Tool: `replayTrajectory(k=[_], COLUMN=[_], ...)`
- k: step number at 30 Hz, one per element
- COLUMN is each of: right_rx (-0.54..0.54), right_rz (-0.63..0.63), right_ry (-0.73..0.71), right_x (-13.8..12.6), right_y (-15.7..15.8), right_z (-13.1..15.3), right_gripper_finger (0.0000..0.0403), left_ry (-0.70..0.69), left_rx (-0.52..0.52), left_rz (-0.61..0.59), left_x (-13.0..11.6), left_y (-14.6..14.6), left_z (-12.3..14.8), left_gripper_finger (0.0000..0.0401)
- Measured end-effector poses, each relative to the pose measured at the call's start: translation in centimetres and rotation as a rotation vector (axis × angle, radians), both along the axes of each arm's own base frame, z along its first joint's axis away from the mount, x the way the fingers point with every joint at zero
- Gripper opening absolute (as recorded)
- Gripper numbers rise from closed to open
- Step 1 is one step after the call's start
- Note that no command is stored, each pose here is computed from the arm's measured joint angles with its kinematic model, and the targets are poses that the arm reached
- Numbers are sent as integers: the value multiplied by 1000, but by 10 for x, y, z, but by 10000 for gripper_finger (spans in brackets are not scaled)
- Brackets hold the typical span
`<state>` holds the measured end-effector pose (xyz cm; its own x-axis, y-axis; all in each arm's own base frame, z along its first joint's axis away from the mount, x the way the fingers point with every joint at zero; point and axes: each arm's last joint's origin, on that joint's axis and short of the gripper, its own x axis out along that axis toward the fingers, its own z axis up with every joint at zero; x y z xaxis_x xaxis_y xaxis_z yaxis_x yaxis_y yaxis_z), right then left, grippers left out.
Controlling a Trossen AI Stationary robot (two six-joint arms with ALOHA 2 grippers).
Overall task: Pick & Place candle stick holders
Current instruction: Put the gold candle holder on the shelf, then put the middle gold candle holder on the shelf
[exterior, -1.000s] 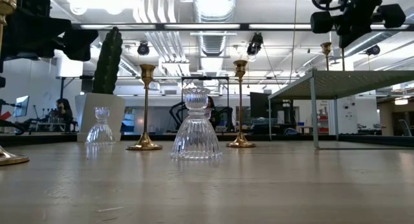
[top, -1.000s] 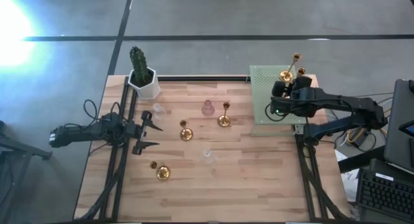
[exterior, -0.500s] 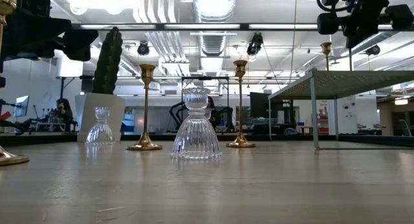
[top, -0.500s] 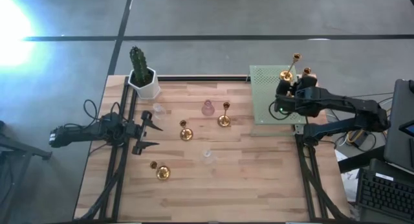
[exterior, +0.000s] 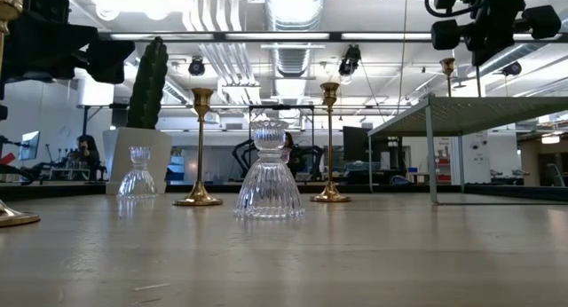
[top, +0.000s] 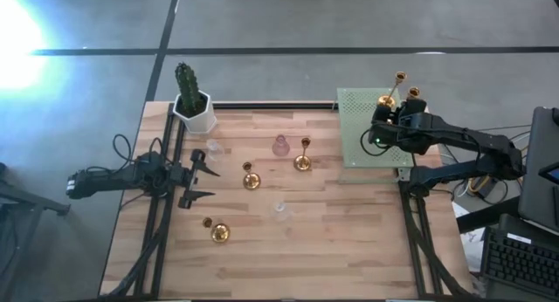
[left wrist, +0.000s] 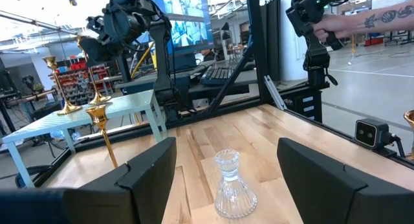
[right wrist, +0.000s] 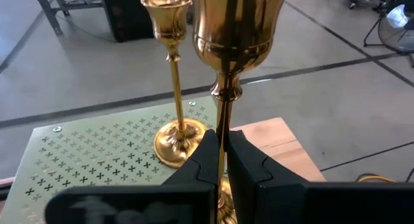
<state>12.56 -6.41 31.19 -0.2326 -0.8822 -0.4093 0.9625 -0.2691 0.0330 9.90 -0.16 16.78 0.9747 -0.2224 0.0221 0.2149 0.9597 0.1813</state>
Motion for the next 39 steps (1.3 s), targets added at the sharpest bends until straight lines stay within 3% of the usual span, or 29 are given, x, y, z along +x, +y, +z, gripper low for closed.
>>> replayTrajectory(k=[22, 28, 39], right_rx=[-15, 2, 3], right_rz=[-22, -15, -8], right_ry=[-30, -31, -13], right_x=[2, 3, 3], right_y=[-4, -4, -4], right_z=[-9, -10, -10], right_gripper_finger=[18, 70, 221], left_ry=[0, 0, 0], left_rx=[0, 0, 0], left_rz=[0, 0, 0], left_x=[0, 0, 0], left_y=[0, 0, 0], left_z=[0, 0, 0], left_gripper_finger=[273, 273, 273])
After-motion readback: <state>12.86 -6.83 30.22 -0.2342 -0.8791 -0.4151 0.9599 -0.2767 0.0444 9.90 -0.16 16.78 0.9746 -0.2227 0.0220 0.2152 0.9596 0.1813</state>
